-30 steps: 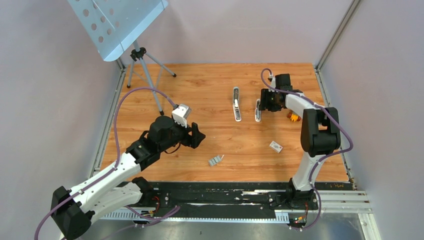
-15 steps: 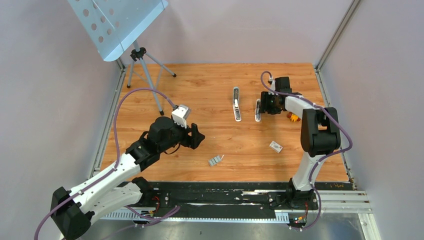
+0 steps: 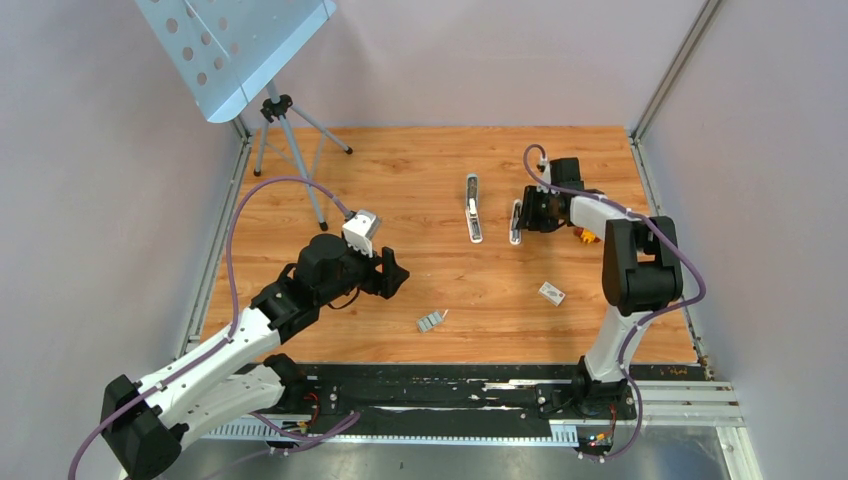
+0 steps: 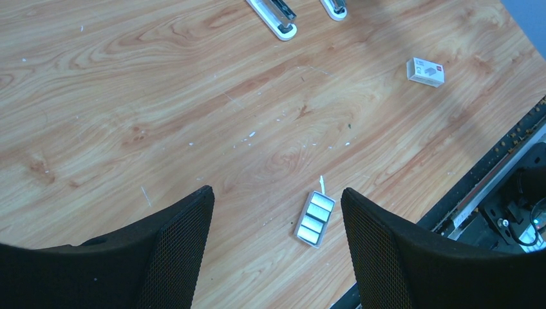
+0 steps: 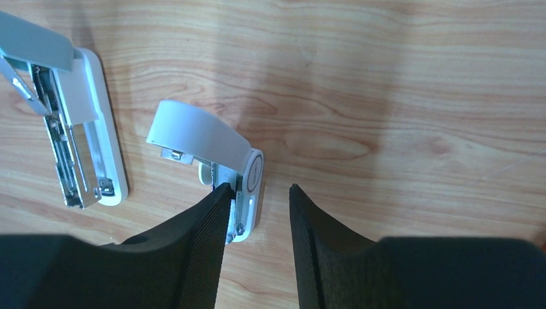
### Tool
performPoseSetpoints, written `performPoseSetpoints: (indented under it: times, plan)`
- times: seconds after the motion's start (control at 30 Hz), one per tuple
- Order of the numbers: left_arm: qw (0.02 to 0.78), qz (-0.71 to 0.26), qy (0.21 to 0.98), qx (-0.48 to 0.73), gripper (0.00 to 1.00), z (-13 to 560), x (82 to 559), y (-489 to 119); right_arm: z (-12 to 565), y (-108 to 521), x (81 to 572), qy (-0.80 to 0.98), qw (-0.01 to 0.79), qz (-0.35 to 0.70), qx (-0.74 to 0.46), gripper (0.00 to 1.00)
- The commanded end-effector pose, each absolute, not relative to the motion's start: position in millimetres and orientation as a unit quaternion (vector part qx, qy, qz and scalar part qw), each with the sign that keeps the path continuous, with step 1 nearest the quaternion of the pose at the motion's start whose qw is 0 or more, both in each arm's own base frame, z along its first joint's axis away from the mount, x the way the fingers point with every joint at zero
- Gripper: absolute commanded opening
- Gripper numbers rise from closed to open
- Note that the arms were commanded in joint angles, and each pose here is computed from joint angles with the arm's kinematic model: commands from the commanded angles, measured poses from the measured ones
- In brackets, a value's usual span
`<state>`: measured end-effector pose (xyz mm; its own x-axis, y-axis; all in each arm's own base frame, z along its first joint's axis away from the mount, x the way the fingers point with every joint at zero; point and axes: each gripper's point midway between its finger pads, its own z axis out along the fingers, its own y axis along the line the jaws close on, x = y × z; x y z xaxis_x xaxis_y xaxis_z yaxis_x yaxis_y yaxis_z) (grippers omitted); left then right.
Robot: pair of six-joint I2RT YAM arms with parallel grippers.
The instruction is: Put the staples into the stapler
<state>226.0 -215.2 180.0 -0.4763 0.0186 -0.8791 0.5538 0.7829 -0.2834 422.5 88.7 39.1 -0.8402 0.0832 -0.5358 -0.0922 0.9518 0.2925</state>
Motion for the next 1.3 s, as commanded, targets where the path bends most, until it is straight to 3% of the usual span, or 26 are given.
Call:
performPoseSetpoints:
  times: [0.0,0.4,0.77,1.27]
  plan:
    - [0.485,-0.284,0.808,0.178,0.75,182,225,-216,38,96,399,0.948,0.255,0.188,0.019,0.41]
    - [0.498,-0.296,0.788,0.208,0.75,180,233,-256,47,108,374,0.943,0.243,0.222,0.042,0.43]
    - [0.578,-0.306,0.725,0.215,0.72,206,251,-329,87,106,401,0.92,0.322,0.213,-0.061,0.63]
    - [0.575,-0.277,0.741,0.207,0.75,185,242,-300,76,116,434,0.888,0.297,0.298,-0.188,0.55]
